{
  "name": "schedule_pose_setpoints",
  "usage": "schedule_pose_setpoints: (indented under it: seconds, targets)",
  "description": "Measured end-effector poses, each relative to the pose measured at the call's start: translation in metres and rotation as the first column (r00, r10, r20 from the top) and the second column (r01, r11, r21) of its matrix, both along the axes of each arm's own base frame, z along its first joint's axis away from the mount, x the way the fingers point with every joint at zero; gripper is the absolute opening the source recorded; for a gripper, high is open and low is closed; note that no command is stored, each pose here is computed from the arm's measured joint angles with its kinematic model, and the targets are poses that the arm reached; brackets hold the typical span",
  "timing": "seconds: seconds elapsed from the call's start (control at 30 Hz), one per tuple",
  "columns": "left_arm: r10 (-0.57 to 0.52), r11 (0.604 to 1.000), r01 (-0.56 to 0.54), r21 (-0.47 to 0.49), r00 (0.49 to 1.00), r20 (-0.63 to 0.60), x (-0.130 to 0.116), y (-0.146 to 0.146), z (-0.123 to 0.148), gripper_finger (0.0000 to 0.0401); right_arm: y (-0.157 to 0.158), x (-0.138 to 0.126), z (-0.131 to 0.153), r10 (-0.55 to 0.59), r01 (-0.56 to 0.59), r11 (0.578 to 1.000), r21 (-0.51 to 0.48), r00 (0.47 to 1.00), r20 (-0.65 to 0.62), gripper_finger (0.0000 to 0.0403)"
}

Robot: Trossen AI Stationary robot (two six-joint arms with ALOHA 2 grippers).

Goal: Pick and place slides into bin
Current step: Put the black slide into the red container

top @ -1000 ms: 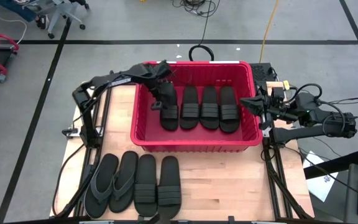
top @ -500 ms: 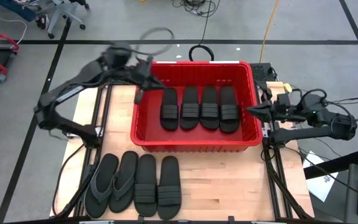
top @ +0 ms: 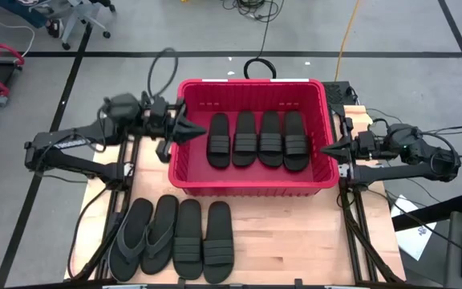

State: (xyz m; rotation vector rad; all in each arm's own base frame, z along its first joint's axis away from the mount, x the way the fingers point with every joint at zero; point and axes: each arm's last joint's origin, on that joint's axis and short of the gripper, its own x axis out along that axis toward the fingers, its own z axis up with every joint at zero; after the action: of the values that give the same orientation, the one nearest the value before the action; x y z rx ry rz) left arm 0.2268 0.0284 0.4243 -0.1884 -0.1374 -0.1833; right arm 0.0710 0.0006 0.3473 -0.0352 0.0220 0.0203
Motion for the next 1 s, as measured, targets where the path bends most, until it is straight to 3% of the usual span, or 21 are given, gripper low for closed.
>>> schedule_pose_setpoints:
  seconds: [0.27, 0.47, 0.73, 0.83, 1.0]
  targets:
    - [-0.036, 0.99, 0.028, -0.135, 0.998, -0.056, 0.014, -0.041, -0.037, 0.0, 0.0, -0.003, 0.002, 0.013, -0.013, 1.0, 0.005, 0.999, 0.031, 0.0]
    - [-0.182, 0.962, 0.143, -0.231, 0.971, -0.157, 0.025, -0.057, -0.053, 0.0, 0.002, -0.005, 0.01, 0.064, -0.075, 0.991, 0.109, 0.992, 0.105, 0.0]
    - [-0.44, 0.885, 0.363, -0.291, 0.857, -0.271, 0.021, -0.084, -0.065, 0.0, 0.0, -0.003, 0.001, 0.004, -0.022, 0.974, 0.226, 0.997, 0.077, 0.0]
    - [-0.454, 0.884, 0.35, -0.309, 0.801, -0.39, 0.016, -0.092, -0.077, 0.0, 0.0, 0.0, -0.005, 0.004, -0.02, 0.949, 0.315, 0.999, 0.051, 0.0]
    - [-0.388, 0.92, 0.335, -0.202, 0.718, -0.578, 0.009, -0.116, -0.101, 0.0, 0.0, 0.004, -0.014, 0.002, -0.008, 0.912, 0.411, 1.0, 0.014, 0.0]
